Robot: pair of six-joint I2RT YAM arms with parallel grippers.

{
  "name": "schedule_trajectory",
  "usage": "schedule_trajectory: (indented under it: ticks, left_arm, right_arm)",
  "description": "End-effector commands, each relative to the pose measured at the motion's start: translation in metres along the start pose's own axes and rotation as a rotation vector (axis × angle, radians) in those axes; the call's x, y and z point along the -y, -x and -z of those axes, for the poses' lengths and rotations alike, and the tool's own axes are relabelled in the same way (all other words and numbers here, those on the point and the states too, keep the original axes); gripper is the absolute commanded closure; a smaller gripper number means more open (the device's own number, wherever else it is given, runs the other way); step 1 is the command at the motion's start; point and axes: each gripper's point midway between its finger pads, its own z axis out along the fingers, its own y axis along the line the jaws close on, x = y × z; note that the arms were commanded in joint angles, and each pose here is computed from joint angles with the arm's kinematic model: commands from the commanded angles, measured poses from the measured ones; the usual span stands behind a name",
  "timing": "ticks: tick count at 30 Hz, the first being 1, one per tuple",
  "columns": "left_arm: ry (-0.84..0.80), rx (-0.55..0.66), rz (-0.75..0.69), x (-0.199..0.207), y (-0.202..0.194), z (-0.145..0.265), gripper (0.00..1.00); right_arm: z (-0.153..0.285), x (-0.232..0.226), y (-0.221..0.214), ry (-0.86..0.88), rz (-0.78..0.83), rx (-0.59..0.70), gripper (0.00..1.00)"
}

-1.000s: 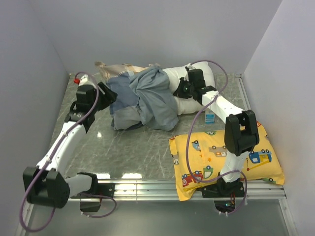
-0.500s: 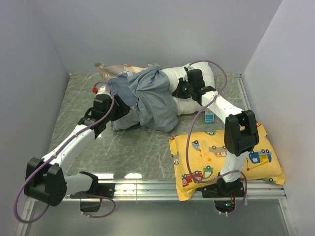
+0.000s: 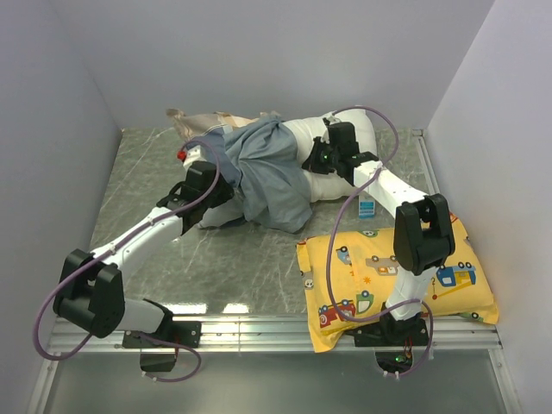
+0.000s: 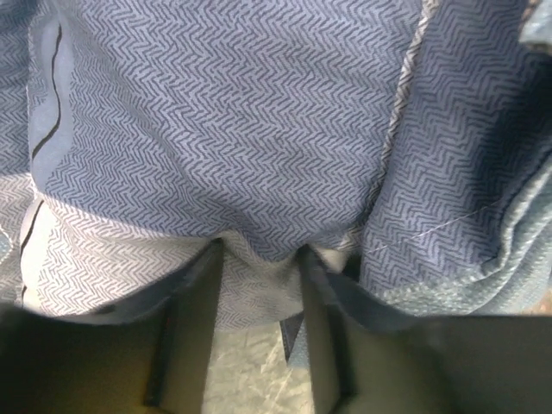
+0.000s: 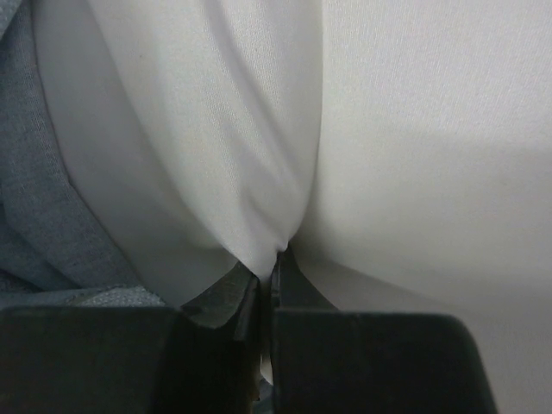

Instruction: Remove the pillowcase from the pillow

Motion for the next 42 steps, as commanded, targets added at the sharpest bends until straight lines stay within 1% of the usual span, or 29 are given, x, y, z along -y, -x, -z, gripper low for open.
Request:
schedule_trajectory:
  ticks: [1,3,4,6,8,9,12,13,14,16,17,18,19,20,21,22,23,25,26,29,31,32,34,36,37,39,40,41,42]
  left_arm:
    - [-0.006,0.119,0.015,0.018,0.035,0.000,0.63]
    - [0.043,0.137,0.008,0.011,0.040,0.001,0.96]
    - [0.059,0.147,0.008,0.009,0.042,0.002,0.99]
    - [0.106,0.167,-0.001,0.001,0.049,0.007,0.99]
    - [0.133,0.219,0.001,-0.001,0.067,0.017,1.00]
    - [0.149,0.221,-0.002,-0.004,0.070,0.021,1.00]
    - [0.163,0.284,0.017,-0.011,0.099,0.039,0.99]
    - [0.177,0.297,0.023,-0.017,0.105,0.044,0.99]
    - [0.203,0.330,0.049,-0.032,0.120,0.050,1.00]
    - [0.211,0.320,0.095,-0.053,0.128,0.052,0.99]
    - [0.246,0.358,0.157,-0.081,0.147,0.059,0.99]
    - [0.254,0.350,0.184,-0.096,0.147,0.059,0.99]
    - [0.281,0.378,0.212,-0.111,0.154,0.063,0.99]
    - [0.328,0.439,0.270,-0.140,0.172,0.074,1.00]
    - [0.344,0.454,0.300,-0.153,0.177,0.077,1.00]
    - [0.331,0.433,0.330,-0.162,0.175,0.075,1.00]
    - [0.362,0.459,0.389,-0.186,0.183,0.079,1.00]
    - [0.339,0.434,0.434,-0.197,0.180,0.075,0.99]
    - [0.354,0.435,0.463,-0.210,0.181,0.073,0.99]
    - [0.320,0.397,0.474,-0.210,0.178,0.062,0.99]
    - [0.259,0.390,0.460,-0.200,0.182,0.057,0.99]
    - [0.198,0.364,0.436,-0.188,0.180,0.053,1.00]
    - [0.157,0.364,0.400,-0.175,0.185,0.055,1.00]
    - [0.129,0.351,0.337,-0.161,0.187,0.056,0.94]
    - [0.115,0.353,0.310,-0.148,0.192,0.061,0.84]
    - [0.114,0.372,0.261,-0.138,0.199,0.067,0.66]
    - [0.106,0.393,0.245,-0.130,0.207,0.073,0.51]
    - [0.093,0.394,0.214,-0.119,0.208,0.076,0.45]
    - [0.085,0.417,0.197,-0.110,0.217,0.082,0.42]
  right_arm:
    - [0.006,0.018,-0.020,-0.077,-0.013,-0.056,1.00]
    - [0.008,0.019,-0.019,-0.084,-0.007,-0.053,1.00]
    - [0.008,0.021,-0.018,-0.090,-0.008,-0.050,1.00]
    - [0.012,0.023,-0.015,-0.101,-0.006,-0.040,1.00]
    - [0.017,0.026,-0.011,-0.106,-0.014,-0.030,1.00]
    - [0.018,0.028,-0.009,-0.109,-0.017,-0.025,1.00]
    - [0.027,0.043,0.002,-0.141,-0.044,0.005,1.00]
    - [0.030,0.054,0.007,-0.160,-0.070,0.017,1.00]
    - [0.035,0.060,0.013,-0.165,-0.086,0.035,1.00]
    - [0.040,0.068,0.016,-0.156,-0.122,0.044,1.00]
    - [0.046,0.076,0.022,-0.166,-0.138,0.064,1.00]
    - [0.048,0.079,0.024,-0.171,-0.140,0.072,1.00]
    - [0.051,0.083,0.026,-0.181,-0.150,0.079,1.00]
    - [0.054,0.083,0.030,-0.182,-0.155,0.092,1.00]
    - [0.056,0.084,0.031,-0.184,-0.160,0.099,1.00]
    - [0.057,0.085,0.032,-0.186,-0.164,0.105,1.00]
    - [0.059,0.086,0.033,-0.191,-0.169,0.111,1.00]
    - [0.060,0.088,0.032,-0.196,-0.177,0.113,1.00]
    - [0.062,0.089,0.034,-0.196,-0.176,0.120,1.00]
    - [0.063,0.086,0.031,-0.183,-0.179,0.124,1.00]
    - [0.063,0.085,0.029,-0.173,-0.175,0.120,1.00]
    - [0.062,0.085,0.028,-0.170,-0.174,0.115,1.00]
    - [0.061,0.085,0.024,-0.170,-0.171,0.109,1.00]
    - [0.059,0.087,0.021,-0.171,-0.171,0.102,1.00]
    - [0.058,0.087,0.018,-0.167,-0.171,0.092,1.00]
    - [0.056,0.087,0.015,-0.161,-0.171,0.087,1.00]
    - [0.055,0.087,0.012,-0.163,-0.165,0.081,1.00]
    - [0.055,0.087,0.012,-0.164,-0.164,0.081,1.00]
    - [0.055,0.087,0.012,-0.165,-0.161,0.079,1.00]
